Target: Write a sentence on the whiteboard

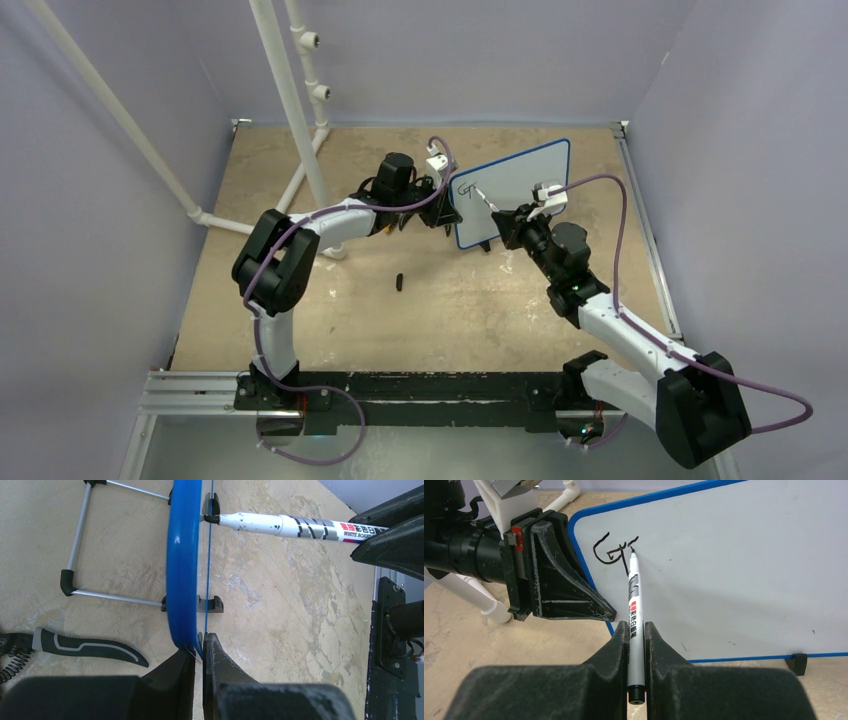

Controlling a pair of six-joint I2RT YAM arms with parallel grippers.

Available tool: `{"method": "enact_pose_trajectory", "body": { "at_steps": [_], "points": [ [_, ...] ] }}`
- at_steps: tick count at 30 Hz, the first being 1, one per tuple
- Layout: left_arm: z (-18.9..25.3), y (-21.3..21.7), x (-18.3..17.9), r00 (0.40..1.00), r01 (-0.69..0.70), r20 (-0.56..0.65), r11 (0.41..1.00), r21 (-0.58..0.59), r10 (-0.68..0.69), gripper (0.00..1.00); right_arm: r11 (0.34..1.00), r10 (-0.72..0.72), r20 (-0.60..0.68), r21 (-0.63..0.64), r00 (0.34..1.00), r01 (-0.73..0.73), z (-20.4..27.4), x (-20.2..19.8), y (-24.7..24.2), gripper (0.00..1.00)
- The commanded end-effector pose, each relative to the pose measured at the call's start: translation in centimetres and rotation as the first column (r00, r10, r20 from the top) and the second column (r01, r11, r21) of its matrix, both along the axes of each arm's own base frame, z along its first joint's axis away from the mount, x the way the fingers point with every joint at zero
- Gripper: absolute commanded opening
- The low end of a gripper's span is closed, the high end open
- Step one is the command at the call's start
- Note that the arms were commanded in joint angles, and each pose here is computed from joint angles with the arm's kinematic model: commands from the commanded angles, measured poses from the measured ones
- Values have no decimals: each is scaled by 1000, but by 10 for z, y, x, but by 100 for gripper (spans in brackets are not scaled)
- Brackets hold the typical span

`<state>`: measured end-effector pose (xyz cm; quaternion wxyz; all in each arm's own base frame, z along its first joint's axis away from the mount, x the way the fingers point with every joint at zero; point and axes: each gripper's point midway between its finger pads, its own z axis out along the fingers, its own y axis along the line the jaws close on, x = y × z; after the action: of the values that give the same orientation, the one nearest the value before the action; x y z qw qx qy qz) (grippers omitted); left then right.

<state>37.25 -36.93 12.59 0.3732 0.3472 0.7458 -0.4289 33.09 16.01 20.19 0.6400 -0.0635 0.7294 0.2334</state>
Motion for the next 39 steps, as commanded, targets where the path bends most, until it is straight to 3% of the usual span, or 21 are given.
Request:
{"method": "enact_pose_trajectory", "body": {
  "at_steps": [1,13,39],
  "points": [
    [25,-3,-2,999,29,40,999,-27,-28,0,1000,-26,12,4,1000,26,7,5,-3,0],
    [25,-4,-2,999,31,40,999,-28,-30,0,997,-81,30,15,996,80,16,11,-10,0],
    [22,-4,-2,999,34,34,999,-26,-33,0,1000,0,126,28,992,-4,44,8,3,0]
  ]
}}
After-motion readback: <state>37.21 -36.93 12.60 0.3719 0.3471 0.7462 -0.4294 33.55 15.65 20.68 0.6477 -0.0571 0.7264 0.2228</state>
